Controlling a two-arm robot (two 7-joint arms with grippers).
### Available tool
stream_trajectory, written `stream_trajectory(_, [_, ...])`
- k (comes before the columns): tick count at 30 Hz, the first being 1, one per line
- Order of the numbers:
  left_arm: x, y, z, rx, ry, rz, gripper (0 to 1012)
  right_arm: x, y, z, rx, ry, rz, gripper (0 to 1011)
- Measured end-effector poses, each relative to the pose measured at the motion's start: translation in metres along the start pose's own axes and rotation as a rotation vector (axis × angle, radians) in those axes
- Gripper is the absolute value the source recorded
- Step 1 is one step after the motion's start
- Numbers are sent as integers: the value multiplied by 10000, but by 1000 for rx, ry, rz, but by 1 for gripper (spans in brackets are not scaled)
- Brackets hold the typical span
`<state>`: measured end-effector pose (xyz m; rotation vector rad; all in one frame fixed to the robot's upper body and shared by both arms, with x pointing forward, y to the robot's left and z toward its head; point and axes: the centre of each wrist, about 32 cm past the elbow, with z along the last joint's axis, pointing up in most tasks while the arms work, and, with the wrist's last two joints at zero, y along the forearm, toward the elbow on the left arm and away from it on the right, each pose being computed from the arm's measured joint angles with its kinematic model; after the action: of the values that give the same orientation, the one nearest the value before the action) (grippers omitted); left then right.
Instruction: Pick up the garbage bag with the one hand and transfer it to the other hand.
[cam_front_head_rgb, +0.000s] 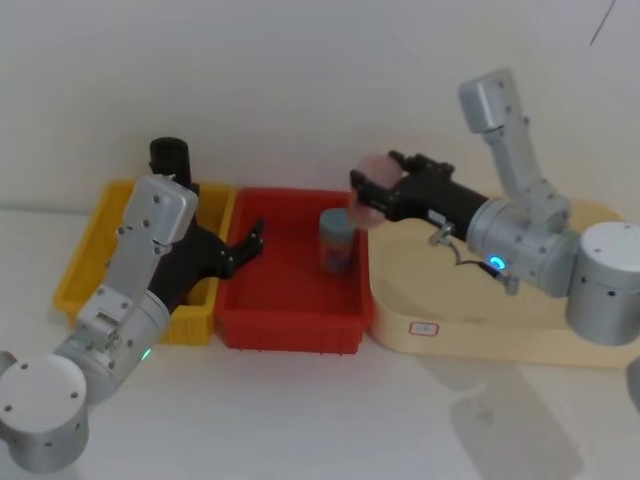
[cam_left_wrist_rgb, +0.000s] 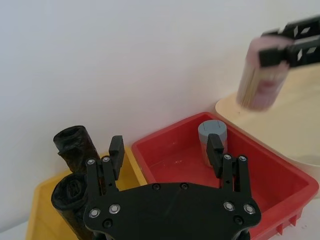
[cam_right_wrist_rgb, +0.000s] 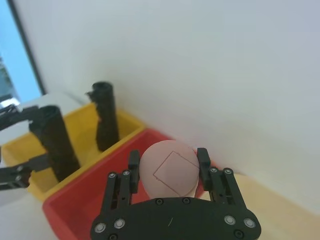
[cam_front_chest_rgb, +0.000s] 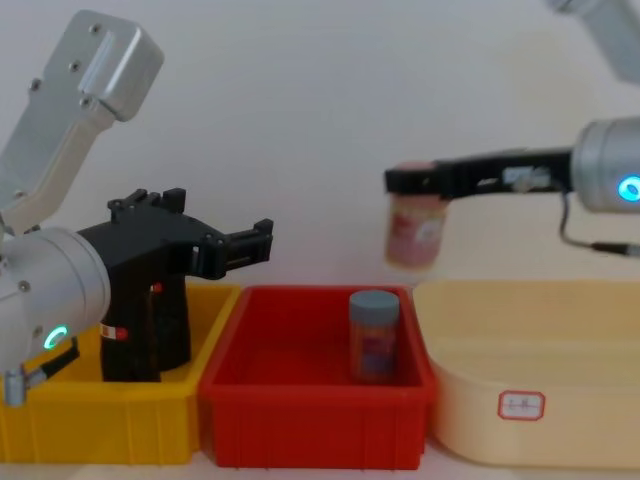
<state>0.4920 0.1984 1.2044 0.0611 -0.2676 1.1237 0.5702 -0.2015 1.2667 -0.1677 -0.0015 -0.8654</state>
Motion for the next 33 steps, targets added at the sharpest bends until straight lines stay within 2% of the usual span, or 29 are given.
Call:
stream_trajectory(7, [0,0,0,0,0,0,1002,36,-262,117,40,2,-109,665])
stream_trajectory(16, [0,0,0,0,0,0,1001,90,-501,146,32,21,-233,664])
stream_trajectory(24, [0,0,0,0,0,0,1001,165,-671,81,-38,64,-345,664])
stream_trajectory(33, [0,0,0,0,0,0,1001,254,-732,-10,-129,117,-408,664])
